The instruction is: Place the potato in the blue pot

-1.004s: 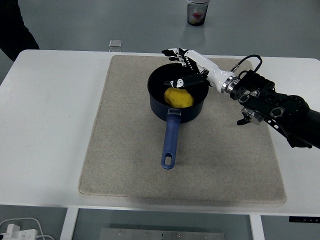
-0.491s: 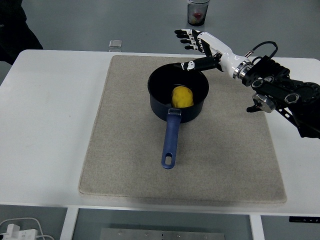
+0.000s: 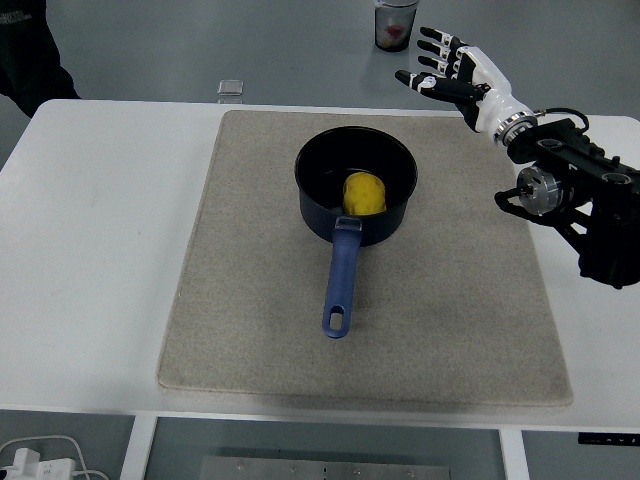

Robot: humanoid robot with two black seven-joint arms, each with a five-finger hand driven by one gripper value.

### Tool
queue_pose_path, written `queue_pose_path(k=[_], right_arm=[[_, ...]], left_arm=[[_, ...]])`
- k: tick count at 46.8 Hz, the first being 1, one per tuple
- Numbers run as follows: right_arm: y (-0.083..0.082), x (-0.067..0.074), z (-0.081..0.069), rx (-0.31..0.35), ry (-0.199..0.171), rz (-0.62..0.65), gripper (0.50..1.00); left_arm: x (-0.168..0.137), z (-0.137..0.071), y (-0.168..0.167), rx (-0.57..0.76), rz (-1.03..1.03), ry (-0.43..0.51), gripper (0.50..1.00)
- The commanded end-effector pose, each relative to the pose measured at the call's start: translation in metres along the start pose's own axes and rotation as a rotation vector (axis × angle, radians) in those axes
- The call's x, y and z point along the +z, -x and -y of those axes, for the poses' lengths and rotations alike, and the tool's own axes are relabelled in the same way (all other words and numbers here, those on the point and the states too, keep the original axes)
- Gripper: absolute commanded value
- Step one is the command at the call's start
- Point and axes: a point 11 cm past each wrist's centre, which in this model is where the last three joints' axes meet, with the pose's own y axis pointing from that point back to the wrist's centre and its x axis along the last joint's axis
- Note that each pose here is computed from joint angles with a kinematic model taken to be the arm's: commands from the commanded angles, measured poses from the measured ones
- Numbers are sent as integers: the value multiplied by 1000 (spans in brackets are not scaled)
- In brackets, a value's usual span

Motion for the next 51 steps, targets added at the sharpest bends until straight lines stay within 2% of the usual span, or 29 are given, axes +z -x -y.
queue_pose_path(k=[1, 11, 22, 29, 34, 41, 51], right_arm=[[-8, 2, -1, 36, 14, 60, 924], [-29, 9, -6, 134, 27, 276, 928], [-33, 20, -9, 184, 45, 440, 928], [-40, 19, -11, 250, 4, 530, 930], [-42, 22, -14, 274, -37, 554, 930], [-42, 31, -17, 285, -29, 566, 930], [-43, 34, -19, 288, -25, 562, 930]], left_arm=[[-1, 0, 0, 1, 0, -3, 996], [0, 0, 2, -6, 3, 1, 996], [0, 0, 2, -6, 1, -1, 996], [0, 0, 2, -6, 1, -1, 996], [-1, 0, 2, -7, 1, -2, 996], [0, 0, 2, -6, 1, -1, 996], [-1, 0, 2, -7, 1, -2, 996]])
